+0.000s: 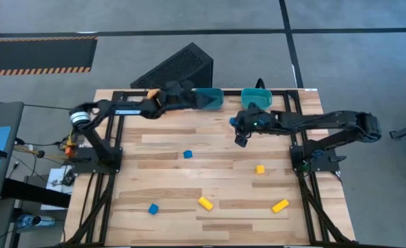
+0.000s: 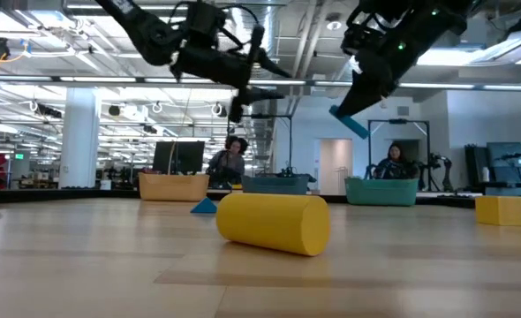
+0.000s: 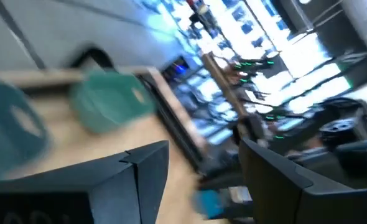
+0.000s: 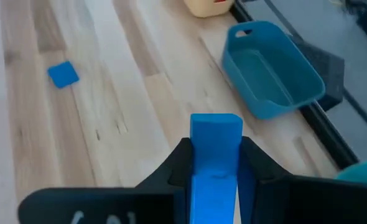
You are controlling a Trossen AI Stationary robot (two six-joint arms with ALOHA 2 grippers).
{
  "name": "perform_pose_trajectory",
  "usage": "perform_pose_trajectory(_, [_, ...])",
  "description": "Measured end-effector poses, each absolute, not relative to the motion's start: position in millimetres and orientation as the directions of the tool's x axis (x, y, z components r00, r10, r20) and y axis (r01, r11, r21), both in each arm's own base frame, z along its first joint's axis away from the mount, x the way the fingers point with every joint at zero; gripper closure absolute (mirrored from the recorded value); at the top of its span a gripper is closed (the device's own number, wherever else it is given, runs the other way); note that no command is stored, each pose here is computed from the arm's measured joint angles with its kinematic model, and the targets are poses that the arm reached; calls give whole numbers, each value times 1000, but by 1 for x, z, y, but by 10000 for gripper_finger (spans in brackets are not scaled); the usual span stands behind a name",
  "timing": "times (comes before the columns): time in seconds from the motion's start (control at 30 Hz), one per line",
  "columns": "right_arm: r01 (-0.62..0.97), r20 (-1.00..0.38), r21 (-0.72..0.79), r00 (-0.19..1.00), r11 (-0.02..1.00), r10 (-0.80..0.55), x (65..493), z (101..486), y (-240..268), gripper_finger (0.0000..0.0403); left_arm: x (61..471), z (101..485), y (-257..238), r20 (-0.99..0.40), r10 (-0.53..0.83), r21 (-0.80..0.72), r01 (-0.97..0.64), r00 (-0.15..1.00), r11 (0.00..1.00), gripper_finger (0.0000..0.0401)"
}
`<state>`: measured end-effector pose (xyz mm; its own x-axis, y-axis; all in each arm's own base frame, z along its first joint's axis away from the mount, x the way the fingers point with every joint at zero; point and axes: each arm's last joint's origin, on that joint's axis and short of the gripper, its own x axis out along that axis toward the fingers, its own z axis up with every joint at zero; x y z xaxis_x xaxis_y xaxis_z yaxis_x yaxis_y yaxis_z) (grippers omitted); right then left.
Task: Sort & place blocks by color
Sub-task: Put the top right blue block into the blue container
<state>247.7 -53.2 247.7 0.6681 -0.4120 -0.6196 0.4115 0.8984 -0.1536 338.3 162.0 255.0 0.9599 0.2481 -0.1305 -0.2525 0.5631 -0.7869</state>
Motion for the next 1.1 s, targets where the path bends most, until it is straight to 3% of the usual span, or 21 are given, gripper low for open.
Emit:
perform_pose_trajectory(0.1, [364, -638, -223, 648, 904, -417, 253, 245, -52, 331, 356, 245, 159, -164, 186, -828, -237, 969, 507, 216])
perform_pose_trajectory(0.37, [316, -604, -360, 639, 878, -477, 270, 258, -51, 323, 389, 244, 141, -282, 56, -815, -270, 958, 513, 246])
perform_pose_trajectory(0.63, [315, -570, -384, 659, 868, -491, 276, 265, -55, 322, 391, 250, 141, -319, 63, -803, -305, 946, 512, 283])
perform_pose_trajectory(1.1, [322, -529, -392, 687, 862, -497, 279, 269, -55, 322, 392, 248, 135, -348, 70, -802, -335, 935, 494, 292])
